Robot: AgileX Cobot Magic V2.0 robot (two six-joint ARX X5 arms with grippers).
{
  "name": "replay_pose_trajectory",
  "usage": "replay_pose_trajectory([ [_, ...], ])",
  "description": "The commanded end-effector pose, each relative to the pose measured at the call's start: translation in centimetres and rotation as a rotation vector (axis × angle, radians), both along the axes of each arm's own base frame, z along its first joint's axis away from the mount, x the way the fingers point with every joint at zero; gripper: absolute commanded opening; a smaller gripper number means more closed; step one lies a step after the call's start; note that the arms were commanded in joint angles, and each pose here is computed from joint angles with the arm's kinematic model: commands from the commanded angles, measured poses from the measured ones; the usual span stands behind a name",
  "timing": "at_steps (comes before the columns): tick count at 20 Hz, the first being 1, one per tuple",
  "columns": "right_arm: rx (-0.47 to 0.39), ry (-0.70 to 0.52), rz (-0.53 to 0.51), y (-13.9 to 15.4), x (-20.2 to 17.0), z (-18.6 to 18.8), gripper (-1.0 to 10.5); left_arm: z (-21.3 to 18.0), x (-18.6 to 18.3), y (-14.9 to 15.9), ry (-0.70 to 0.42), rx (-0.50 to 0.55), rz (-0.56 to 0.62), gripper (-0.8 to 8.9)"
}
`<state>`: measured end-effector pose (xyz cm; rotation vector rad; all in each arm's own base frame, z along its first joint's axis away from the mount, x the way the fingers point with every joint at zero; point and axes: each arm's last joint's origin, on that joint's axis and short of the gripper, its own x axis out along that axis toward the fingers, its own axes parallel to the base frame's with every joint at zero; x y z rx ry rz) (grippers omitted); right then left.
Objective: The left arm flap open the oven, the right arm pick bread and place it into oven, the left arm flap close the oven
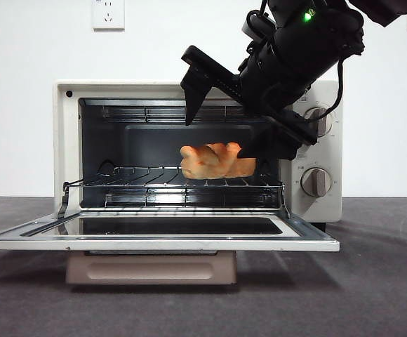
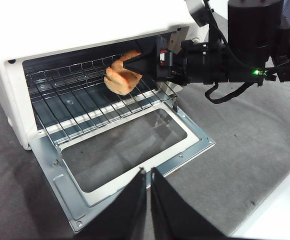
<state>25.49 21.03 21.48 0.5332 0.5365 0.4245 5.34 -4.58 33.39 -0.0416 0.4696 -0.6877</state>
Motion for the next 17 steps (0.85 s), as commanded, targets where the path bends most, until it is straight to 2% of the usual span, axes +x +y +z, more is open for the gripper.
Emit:
replay_pose_trajectory([
  [1, 0.008, 0.012, 0.025, 0.3, -0.3, 0.6, 4.4, 0.6, 0.0, 0.0, -0.012, -0.023, 0.001, 0.19],
  [6, -0.043, 0.087, 0.074, -1.2, -2.2, 2.4, 4.4, 0.4, 0.5, -0.4, 0.023, -0.012, 0.013, 0.19],
  [14, -0.101, 0.027, 0.309, -4.8, -7.9, 7.9, 4.4, -0.5, 3.4, -2.6, 0.151, 0.044, 0.058, 0.17],
  [17, -0.127, 0.011, 0.346, -6.9, -10.2, 9.3, 4.4, -0.9, 4.8, -3.3, 0.197, 0.048, 0.084, 0.15],
])
